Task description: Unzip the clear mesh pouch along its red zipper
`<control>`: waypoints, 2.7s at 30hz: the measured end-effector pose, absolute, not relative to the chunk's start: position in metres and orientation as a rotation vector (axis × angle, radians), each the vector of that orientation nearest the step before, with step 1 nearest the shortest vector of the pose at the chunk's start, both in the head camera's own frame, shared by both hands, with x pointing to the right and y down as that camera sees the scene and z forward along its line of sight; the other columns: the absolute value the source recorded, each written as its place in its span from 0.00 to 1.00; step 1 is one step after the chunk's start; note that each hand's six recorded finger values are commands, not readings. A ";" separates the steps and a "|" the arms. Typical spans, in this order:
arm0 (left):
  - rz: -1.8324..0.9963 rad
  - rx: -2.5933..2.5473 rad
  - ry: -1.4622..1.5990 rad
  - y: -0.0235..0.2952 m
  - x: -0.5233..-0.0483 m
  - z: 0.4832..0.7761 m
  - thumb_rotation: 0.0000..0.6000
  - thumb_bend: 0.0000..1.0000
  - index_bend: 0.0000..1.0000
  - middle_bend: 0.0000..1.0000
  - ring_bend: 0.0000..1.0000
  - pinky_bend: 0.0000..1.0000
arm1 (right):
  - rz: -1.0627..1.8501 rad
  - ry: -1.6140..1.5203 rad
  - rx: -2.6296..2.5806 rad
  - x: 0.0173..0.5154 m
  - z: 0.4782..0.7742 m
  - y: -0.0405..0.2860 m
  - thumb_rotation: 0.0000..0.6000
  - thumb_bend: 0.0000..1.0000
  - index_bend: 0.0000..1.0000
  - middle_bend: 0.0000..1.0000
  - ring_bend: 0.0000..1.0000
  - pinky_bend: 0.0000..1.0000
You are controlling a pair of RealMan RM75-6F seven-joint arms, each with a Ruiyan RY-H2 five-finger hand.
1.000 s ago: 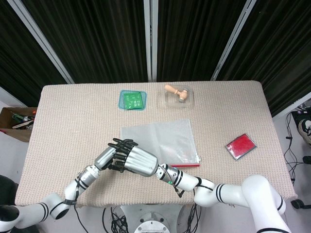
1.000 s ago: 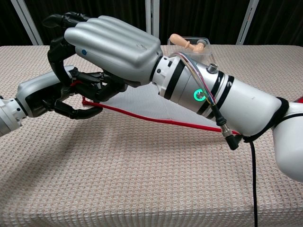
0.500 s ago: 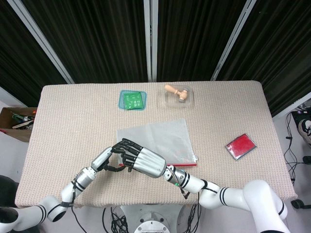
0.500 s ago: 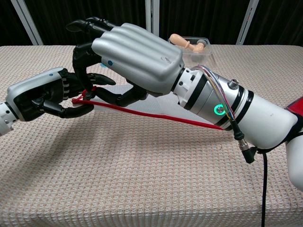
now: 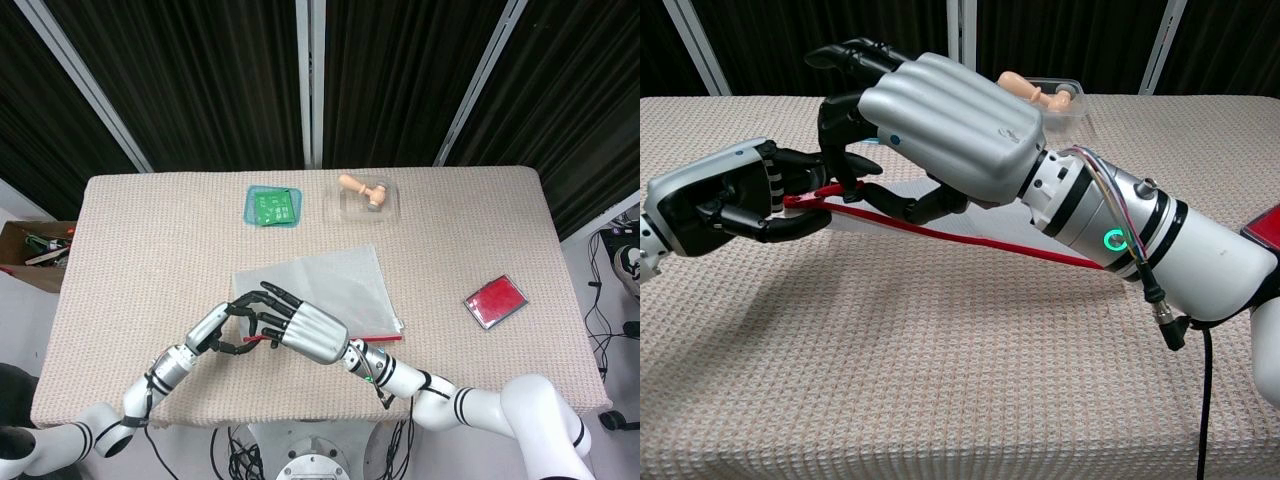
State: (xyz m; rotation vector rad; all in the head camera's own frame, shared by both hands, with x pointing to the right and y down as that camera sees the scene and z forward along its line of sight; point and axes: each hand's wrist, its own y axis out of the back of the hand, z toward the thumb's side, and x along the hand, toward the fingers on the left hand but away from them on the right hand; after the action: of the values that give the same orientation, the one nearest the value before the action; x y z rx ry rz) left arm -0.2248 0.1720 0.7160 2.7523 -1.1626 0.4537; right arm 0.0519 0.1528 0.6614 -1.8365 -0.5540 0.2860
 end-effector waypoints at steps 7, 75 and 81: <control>0.382 2.683 -1.159 0.171 -0.227 0.714 1.00 0.40 0.66 0.20 0.08 0.14 | 0.299 -0.559 -1.840 0.056 0.663 0.153 1.00 0.54 0.96 0.34 0.05 0.00; 0.492 2.468 -1.423 0.149 -0.294 0.737 1.00 0.43 0.68 0.20 0.08 0.13 | 0.850 -0.649 -1.695 0.277 0.680 0.189 1.00 0.51 0.94 0.31 0.01 0.00; 0.599 2.558 -1.419 0.149 -0.294 0.738 1.00 0.40 0.53 0.17 0.08 0.13 | 0.908 -0.650 -1.728 0.280 0.683 0.190 1.00 0.19 0.27 0.10 0.00 0.00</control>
State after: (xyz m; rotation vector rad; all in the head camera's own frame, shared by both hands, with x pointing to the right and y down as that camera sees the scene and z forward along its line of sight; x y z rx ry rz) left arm -0.2943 0.1489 0.7376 2.5582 -1.4194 0.5988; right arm 0.2803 0.1897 0.6835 -1.7285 -0.6504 0.9081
